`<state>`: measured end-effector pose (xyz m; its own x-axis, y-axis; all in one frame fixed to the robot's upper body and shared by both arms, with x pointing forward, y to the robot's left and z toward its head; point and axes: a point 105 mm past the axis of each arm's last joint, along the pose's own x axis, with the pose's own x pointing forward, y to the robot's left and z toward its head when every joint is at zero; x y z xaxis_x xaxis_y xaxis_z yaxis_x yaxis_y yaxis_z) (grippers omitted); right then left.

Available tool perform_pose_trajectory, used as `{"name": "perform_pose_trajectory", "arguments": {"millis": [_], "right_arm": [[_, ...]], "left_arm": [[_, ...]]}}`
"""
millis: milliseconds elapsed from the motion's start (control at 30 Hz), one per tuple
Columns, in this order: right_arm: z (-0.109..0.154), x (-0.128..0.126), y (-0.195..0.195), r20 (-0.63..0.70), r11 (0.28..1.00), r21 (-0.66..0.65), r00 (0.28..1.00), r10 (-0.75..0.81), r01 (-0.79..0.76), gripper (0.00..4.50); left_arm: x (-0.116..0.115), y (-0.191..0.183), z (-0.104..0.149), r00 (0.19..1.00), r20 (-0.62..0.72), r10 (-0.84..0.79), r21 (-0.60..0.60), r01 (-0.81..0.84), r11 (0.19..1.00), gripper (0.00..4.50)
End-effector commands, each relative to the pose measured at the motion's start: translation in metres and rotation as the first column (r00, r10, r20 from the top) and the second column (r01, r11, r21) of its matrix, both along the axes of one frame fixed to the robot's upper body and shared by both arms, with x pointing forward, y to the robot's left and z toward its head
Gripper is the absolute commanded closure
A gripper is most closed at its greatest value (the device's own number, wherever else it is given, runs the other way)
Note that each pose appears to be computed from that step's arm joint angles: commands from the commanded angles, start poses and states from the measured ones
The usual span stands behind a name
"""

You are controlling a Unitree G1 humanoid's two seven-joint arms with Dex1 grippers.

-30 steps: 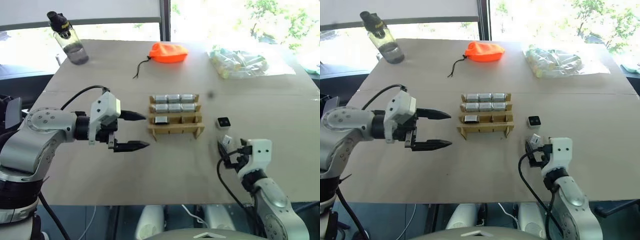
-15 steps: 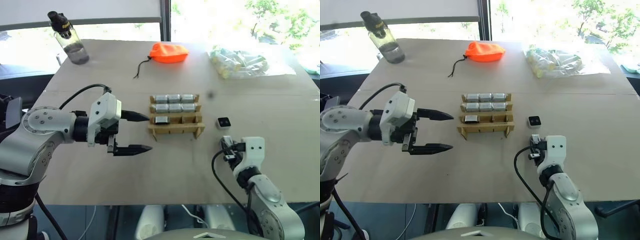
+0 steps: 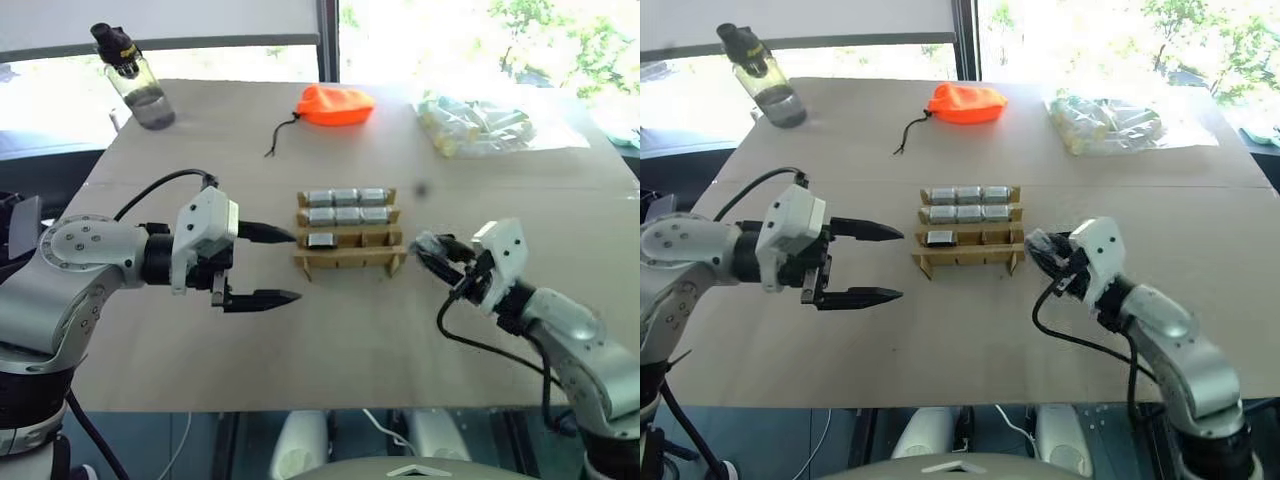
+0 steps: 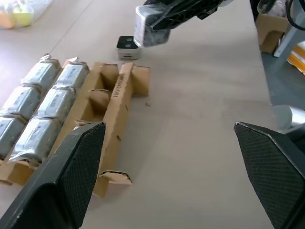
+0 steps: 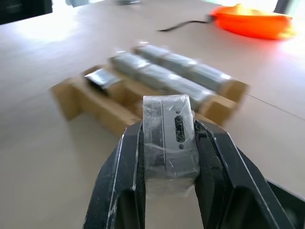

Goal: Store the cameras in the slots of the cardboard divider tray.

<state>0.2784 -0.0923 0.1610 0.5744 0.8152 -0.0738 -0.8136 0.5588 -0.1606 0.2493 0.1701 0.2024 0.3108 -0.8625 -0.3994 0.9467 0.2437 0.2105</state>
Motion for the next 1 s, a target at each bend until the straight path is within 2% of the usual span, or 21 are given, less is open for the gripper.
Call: {"name": "perform_pose_trajectory", "arguments": {"millis": [33,167,300,433,500,667,1000], "right_arm": [[0.012,0.008,0.016,0.067,0.984,-0.023,0.982,0.175,-0.174,3.69],[0.019,0.030,0.036,0.146,0.903,-0.197,0.899,0.413,-0.382,3.69],[0.018,0.050,0.051,0.114,0.794,-0.337,0.815,0.568,-0.505,3.69],[0.013,0.056,0.069,0.069,0.688,-0.402,0.730,0.680,-0.604,3.69],[0.011,0.060,0.075,0.068,0.658,-0.431,0.705,0.706,-0.618,3.69],[0.012,0.075,0.085,0.048,0.657,-0.420,0.708,0.705,-0.626,3.69],[0.006,0.092,0.083,-0.036,0.696,-0.389,0.765,0.643,-0.603,3.69]], "left_arm": [[-0.001,0.002,0.005,0.999,0.036,0.019,-0.015,-0.018,1.000,0.00],[-0.006,0.003,0.009,0.998,0.050,0.049,-0.034,-0.047,0.998,0.00],[-0.011,0.010,0.007,0.995,0.050,0.088,-0.021,-0.087,0.996,0.00],[-0.015,0.015,0.009,0.990,0.064,0.129,-0.024,-0.128,0.991,0.00],[-0.018,0.017,0.008,0.987,0.066,0.145,-0.019,-0.144,0.989,0.00],[-0.021,0.023,0.009,0.981,0.078,0.180,-0.008,-0.180,0.984,0.00],[-0.023,0.027,0.007,0.972,0.093,0.216,-0.007,-0.216,0.976,0.00]]}}
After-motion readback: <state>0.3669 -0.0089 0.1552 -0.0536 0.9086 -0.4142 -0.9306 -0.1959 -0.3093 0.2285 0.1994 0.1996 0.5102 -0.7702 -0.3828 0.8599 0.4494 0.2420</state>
